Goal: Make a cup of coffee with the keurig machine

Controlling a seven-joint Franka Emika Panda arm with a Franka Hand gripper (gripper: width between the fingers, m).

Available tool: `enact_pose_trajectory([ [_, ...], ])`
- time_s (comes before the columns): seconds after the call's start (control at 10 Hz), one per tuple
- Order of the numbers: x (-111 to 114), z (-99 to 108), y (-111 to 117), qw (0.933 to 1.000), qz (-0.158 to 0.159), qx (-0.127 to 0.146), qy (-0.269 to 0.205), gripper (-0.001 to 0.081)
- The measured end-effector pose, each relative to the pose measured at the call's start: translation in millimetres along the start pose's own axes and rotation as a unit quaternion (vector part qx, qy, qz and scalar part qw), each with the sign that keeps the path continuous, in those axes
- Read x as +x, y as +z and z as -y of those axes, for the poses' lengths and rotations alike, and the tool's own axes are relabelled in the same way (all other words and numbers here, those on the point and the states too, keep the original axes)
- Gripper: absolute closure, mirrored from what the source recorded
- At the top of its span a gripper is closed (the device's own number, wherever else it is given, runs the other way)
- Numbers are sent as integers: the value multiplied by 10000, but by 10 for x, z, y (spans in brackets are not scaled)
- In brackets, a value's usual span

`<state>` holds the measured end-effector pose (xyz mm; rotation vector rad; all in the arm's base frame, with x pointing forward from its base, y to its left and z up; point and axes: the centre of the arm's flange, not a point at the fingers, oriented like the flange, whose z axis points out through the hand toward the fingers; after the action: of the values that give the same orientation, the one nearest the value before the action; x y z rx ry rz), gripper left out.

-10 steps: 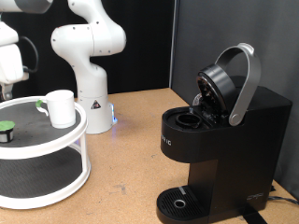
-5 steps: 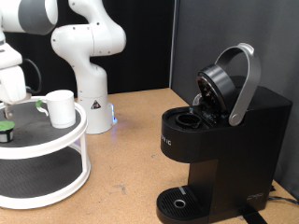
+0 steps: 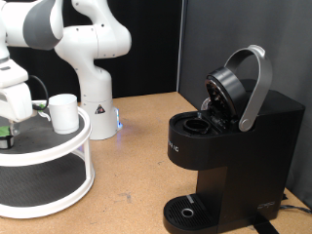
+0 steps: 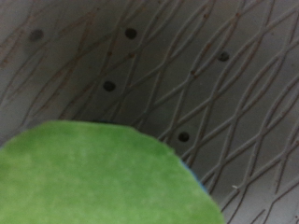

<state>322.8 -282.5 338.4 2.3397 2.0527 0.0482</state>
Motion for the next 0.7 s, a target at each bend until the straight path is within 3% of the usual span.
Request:
enact_pose_trajectory([
  [0.5, 9, 5, 123, 10000, -45, 21, 0, 3],
  [0.6, 10, 7, 125, 10000, -63, 16, -1, 93],
  [0.7, 10, 7, 125, 10000, -78, 10, -1, 93],
])
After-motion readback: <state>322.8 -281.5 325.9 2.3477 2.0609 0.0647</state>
